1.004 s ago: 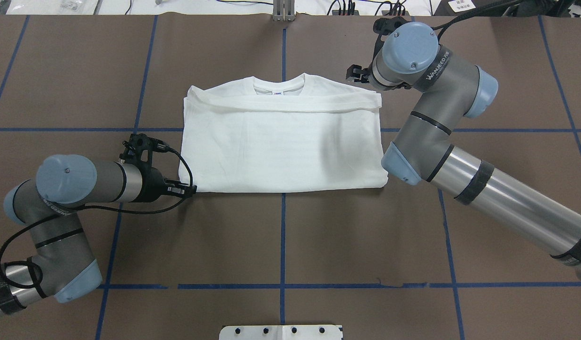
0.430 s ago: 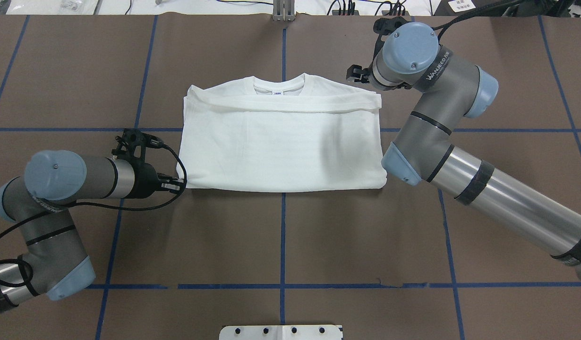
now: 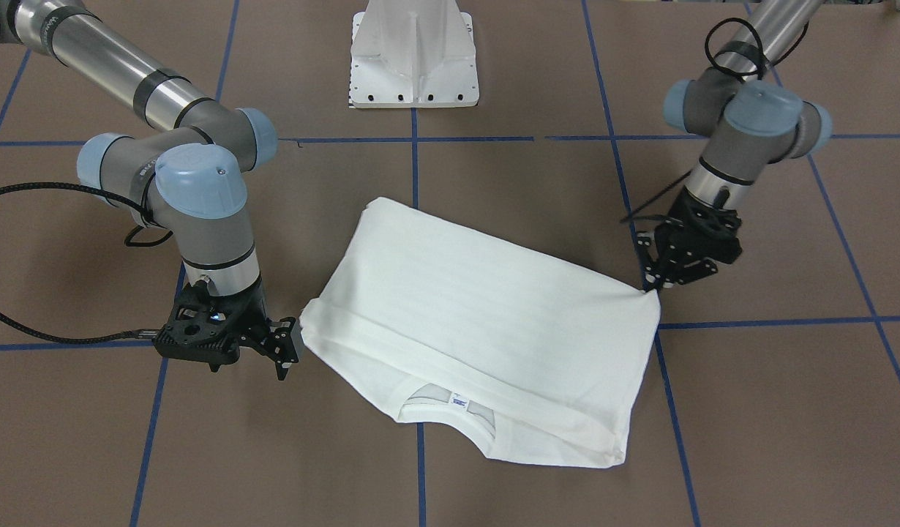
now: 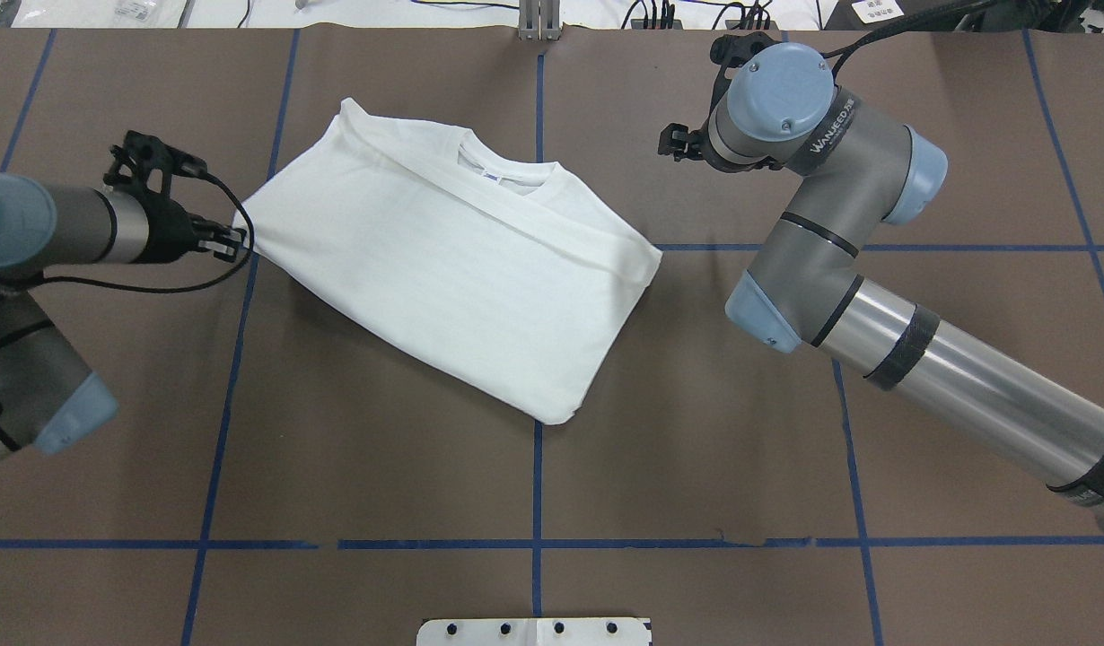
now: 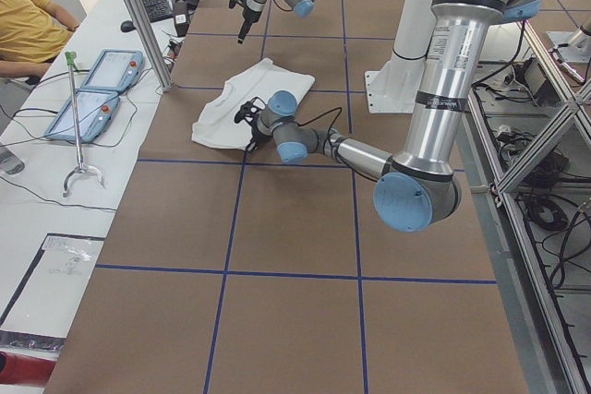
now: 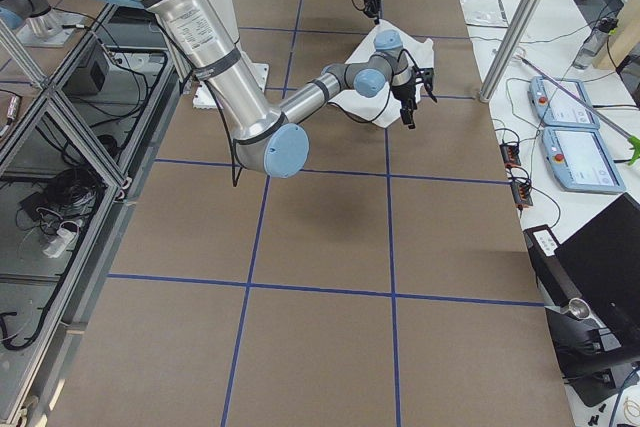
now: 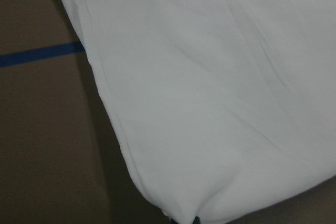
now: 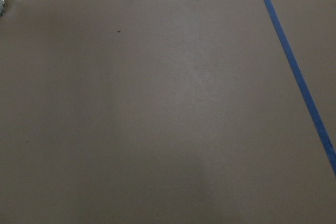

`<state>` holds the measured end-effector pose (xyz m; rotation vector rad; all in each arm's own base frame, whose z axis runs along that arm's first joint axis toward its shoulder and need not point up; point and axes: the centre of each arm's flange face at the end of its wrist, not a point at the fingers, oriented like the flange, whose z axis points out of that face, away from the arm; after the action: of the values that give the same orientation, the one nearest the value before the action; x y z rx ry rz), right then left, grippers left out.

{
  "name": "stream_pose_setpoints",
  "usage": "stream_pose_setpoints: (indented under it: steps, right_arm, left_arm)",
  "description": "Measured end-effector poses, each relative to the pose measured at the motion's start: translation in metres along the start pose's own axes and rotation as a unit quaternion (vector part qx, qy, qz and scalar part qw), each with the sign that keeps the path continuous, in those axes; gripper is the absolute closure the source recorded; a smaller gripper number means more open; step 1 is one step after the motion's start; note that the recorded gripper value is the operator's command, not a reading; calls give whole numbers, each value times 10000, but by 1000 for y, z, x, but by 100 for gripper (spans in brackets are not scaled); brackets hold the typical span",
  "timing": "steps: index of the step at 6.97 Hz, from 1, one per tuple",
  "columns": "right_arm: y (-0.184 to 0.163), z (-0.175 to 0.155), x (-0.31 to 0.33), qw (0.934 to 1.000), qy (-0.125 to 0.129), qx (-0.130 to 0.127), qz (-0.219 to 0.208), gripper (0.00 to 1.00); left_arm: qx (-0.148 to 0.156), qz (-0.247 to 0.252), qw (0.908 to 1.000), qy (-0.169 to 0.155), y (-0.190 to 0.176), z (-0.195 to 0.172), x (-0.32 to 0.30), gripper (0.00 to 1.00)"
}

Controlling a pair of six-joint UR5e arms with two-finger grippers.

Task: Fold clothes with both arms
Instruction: 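Push the folded shirt with the left gripper, rotating it upright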

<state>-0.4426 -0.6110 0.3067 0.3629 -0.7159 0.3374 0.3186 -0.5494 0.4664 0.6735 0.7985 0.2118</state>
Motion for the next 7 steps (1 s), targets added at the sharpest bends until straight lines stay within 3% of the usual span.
stream_pose_setpoints:
  steps: [2, 3, 4, 7]
  right_arm:
    - [3, -1, -4, 10000, -23, -8, 8, 0]
    - [5, -1, -7, 10000, -38, -14, 6, 0]
    - [7, -2, -11, 10000, -57, -19, 1, 0]
    - [21, -13, -51, 9991, -254, -71, 320, 1]
  left_arm:
    - [-40, 208, 9978, -631, -79, 49, -69, 100]
    - [-58, 205, 9967, -783, -118, 70, -71, 55]
    - [-40, 208, 9956, -911, -144, 81, -69, 1]
    - [161, 320, 9953, -904, -165, 72, -61, 0]
